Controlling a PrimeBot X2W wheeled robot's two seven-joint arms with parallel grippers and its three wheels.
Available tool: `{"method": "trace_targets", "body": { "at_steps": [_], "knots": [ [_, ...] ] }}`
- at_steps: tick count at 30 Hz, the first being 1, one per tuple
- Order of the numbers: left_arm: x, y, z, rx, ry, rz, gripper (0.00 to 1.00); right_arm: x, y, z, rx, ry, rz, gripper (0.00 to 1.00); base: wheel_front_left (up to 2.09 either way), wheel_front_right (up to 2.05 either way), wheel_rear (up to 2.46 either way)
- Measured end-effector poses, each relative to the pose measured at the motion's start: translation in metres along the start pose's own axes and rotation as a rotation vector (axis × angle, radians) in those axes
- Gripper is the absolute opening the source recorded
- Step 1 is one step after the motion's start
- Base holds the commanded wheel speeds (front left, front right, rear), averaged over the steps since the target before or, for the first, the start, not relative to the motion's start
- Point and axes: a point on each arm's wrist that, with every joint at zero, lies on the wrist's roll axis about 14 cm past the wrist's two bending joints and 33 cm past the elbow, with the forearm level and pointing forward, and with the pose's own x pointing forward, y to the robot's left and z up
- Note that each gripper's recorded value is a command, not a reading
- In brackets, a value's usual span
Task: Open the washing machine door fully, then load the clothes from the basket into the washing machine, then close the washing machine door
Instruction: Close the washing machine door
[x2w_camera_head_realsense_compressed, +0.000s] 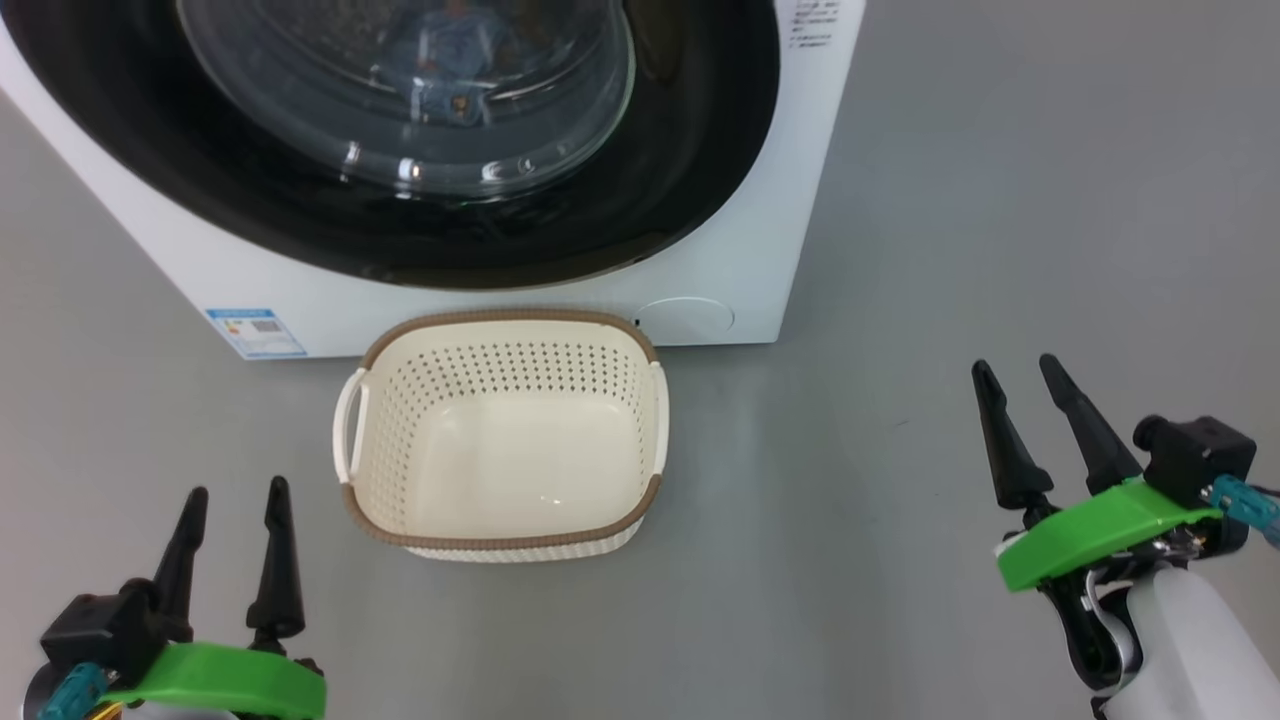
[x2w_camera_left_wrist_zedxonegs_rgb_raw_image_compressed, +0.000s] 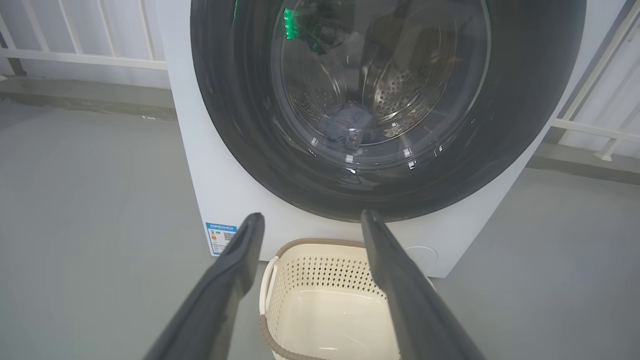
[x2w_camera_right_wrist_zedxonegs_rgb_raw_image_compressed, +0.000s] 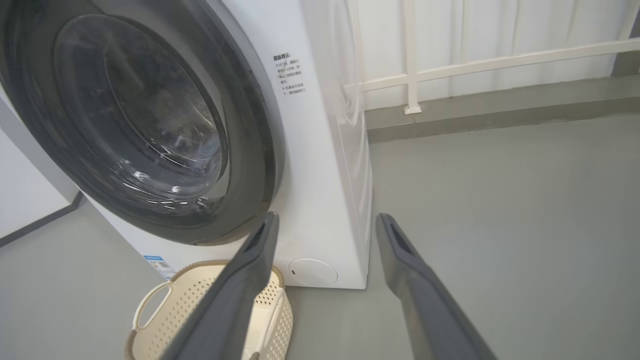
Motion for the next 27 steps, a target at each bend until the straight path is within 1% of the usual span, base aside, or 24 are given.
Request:
{"method": "trace_targets", "body": {
  "at_steps": [13,23,27],
  "knots": [
    [-0.006,-0.014,0.001,0.003,0.003,-0.048,1.00,-0.052,-0.029,-0.005,0.011,0.018,-0.108,1.00,0.00,0.00,0.00],
    [-0.009,-0.020,0.001,0.001,0.004,-0.068,1.00,-0.077,-0.041,-0.007,0.026,0.018,-0.164,1.00,0.00,0.00,0.00],
    [-0.010,-0.020,0.000,-0.004,0.006,-0.070,1.00,-0.078,-0.041,-0.004,0.030,0.009,-0.169,1.00,0.00,0.00,0.00]
  ]
}}
